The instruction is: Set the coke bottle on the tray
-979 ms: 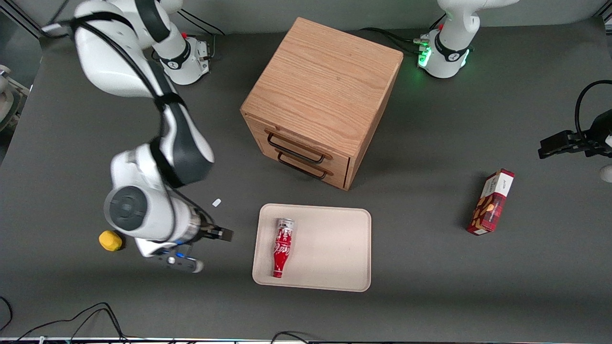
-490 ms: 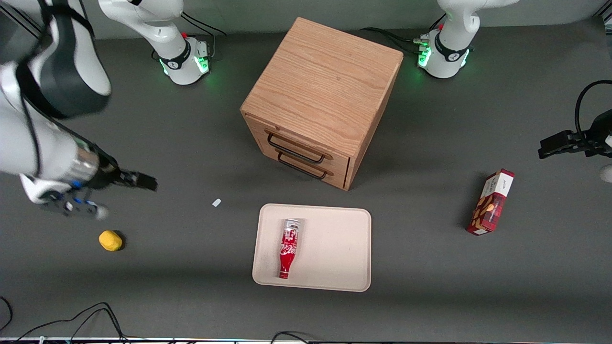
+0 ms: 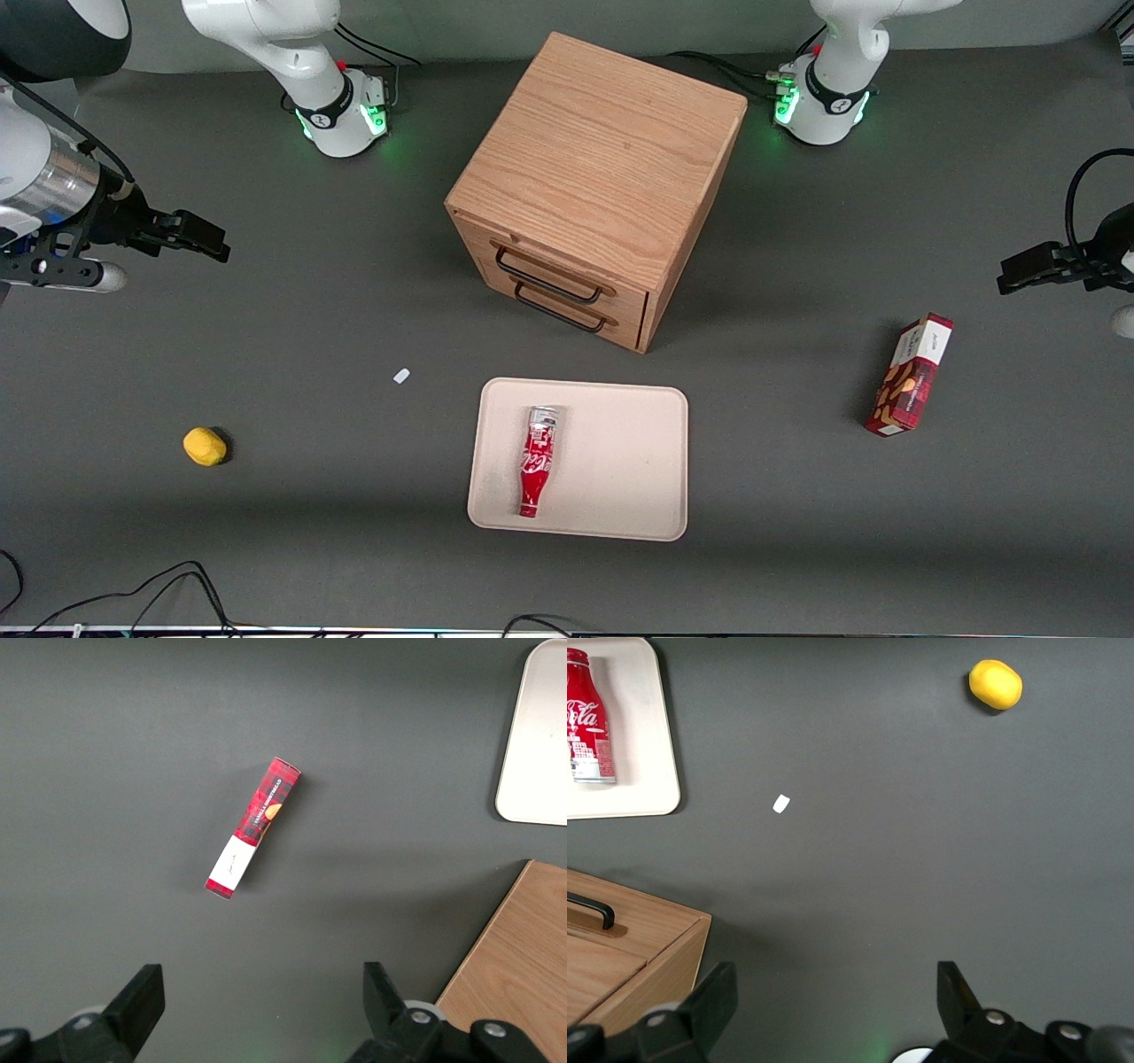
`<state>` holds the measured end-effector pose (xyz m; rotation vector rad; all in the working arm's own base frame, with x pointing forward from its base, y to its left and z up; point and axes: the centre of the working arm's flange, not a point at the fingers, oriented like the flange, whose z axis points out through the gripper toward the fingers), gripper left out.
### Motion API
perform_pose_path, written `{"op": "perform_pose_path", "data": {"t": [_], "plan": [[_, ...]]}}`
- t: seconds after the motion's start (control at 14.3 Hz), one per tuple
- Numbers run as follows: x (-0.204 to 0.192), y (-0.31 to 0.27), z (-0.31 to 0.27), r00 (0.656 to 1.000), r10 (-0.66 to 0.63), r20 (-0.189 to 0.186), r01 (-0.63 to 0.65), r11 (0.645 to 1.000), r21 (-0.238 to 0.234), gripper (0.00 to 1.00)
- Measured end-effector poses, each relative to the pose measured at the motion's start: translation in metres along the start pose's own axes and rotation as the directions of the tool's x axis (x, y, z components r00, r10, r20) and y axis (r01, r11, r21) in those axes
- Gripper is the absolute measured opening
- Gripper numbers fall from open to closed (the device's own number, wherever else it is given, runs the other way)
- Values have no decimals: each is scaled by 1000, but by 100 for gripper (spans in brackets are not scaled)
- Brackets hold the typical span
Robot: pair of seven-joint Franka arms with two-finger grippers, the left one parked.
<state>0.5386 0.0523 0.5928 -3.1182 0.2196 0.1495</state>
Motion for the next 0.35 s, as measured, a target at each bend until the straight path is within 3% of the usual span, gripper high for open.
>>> {"op": "perform_pose_path", "data": {"t": [0.35], "plan": [[-1, -6, 1, 1000, -13, 1, 13, 1000, 1, 100]]}}
